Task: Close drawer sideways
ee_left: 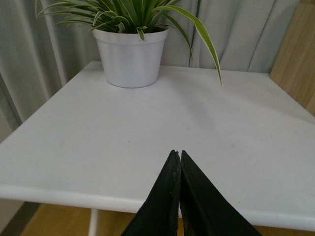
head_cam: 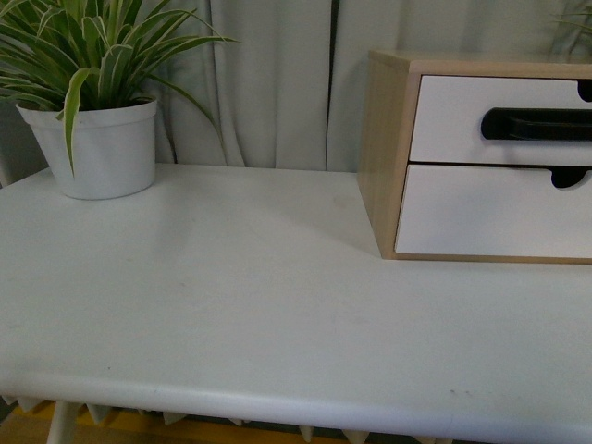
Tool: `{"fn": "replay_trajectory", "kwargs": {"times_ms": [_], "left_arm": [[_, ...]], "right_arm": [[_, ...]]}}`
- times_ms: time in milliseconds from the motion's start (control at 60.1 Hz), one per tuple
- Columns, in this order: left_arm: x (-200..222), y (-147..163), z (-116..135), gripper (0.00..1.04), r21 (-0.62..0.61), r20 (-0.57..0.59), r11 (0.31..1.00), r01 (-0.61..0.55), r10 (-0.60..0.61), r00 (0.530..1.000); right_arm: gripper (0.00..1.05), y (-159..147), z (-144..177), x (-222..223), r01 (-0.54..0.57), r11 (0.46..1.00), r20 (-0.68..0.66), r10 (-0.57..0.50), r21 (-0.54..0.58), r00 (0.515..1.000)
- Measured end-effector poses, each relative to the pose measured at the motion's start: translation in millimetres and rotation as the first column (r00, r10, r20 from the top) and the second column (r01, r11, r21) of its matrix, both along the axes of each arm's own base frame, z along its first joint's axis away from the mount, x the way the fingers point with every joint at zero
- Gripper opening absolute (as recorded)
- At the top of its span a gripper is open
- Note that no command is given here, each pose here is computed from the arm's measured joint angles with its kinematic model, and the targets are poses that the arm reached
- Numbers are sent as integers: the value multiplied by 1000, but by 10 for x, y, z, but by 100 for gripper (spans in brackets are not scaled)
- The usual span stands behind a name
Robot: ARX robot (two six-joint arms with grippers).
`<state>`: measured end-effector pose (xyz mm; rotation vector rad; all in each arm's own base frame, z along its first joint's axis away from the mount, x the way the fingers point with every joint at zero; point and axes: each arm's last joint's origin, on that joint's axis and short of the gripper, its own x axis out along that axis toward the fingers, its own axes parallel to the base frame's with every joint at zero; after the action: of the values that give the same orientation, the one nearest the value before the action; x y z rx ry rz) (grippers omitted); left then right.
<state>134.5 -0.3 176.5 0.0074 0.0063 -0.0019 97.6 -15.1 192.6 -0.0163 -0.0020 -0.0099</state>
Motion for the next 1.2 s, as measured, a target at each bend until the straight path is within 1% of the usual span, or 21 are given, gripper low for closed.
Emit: {"fn": "replay_trajectory", "kwargs": {"times_ms": [116,150,183,283,549,632,1032,1115,1198], "left_arm": [[-45,0,-33,4,-3,2,1000,0,0,1000],[-57,0,-51,4,-4,15,1000,0,0,1000],[-66,0,-79,4,-5,12,1000,0,0,1000],[-93,0,-79,4,-6,11,1000,1,-1,1000],[-172,0,-67,4,-6,18,1000,0,0,1000],[-194,1,-66,4,-6,19,1000,0,0,1000],[-269,1,-72,4,-6,18,1000,0,0,1000],[-338,1,-118,4,-7,-16,1000,0,0,1000],[-369,1,-98,4,-7,14,1000,0,0,1000]], "right_arm": [[1,35,-54,1,-1,1000,-2,1,2,1000],[1,59,-68,0,26,1000,-3,-26,3,1000],[1,87,-76,1,30,1000,-2,-30,3,1000],[1,146,-100,-1,-15,1000,2,15,3,1000],[1,149,-177,0,-10,1000,-3,10,4,1000],[1,148,-274,0,-10,1000,-4,10,4,1000],[1,148,-273,-1,-10,1000,-2,10,4,1000],[1,149,-273,-1,-10,1000,-2,10,4,1000],[1,148,-273,-1,-10,1000,-2,10,4,1000]]}}
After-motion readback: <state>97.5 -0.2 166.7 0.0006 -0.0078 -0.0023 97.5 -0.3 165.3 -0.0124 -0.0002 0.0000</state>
